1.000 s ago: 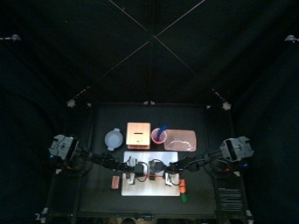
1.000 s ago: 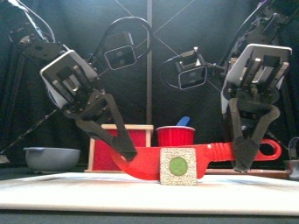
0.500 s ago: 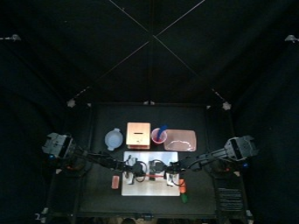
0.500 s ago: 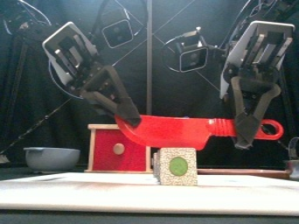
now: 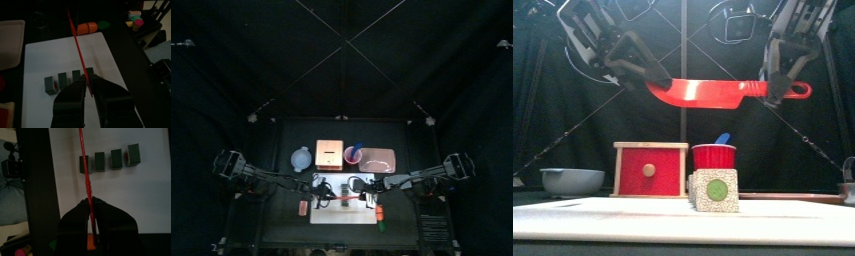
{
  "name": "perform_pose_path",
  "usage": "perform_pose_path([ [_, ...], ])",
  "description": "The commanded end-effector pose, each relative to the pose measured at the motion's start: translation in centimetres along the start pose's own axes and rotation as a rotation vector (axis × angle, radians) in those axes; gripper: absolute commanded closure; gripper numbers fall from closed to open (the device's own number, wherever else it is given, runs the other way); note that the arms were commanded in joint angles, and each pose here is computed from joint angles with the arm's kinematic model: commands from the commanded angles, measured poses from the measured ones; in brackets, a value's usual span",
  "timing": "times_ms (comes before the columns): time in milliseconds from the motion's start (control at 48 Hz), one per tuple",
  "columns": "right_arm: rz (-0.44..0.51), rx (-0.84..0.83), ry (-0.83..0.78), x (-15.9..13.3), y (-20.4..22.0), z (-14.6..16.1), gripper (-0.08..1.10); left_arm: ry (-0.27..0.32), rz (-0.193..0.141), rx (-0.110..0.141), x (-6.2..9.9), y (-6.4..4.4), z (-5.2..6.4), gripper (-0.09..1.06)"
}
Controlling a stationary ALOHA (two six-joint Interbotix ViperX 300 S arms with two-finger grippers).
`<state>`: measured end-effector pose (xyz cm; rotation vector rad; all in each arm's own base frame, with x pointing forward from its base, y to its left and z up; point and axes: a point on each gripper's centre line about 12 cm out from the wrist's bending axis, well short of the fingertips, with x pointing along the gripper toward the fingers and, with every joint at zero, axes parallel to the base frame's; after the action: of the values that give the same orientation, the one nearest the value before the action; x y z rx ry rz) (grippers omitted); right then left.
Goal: Place sushi on board then cut the sushi with the knife then place the pieces on the plate
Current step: Cut the sushi into 4 pieces
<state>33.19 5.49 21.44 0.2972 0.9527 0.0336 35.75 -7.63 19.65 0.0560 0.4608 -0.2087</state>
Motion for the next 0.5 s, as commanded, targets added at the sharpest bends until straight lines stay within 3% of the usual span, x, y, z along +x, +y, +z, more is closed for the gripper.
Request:
perform_pose_path([
  [21, 0.009, 0.005, -0.059, -1.47, 0.04, 1.34, 0.52, -0.037, 0.005, 0.003, -0.54, 0.22, 1.00, 0.43],
  [208, 0.008, 0.001, -0.064, -1.47, 0.05, 1.47, 0.52, -0.044, 0.016, -0.006, -0.58, 0.67, 0.90, 0.38],
  [500, 0.006, 0.003, -0.057, -1.35, -0.06, 1.21, 0.52, -0.041, 0.029, -0.012, -0.62, 1.17, 0.72, 0.21],
])
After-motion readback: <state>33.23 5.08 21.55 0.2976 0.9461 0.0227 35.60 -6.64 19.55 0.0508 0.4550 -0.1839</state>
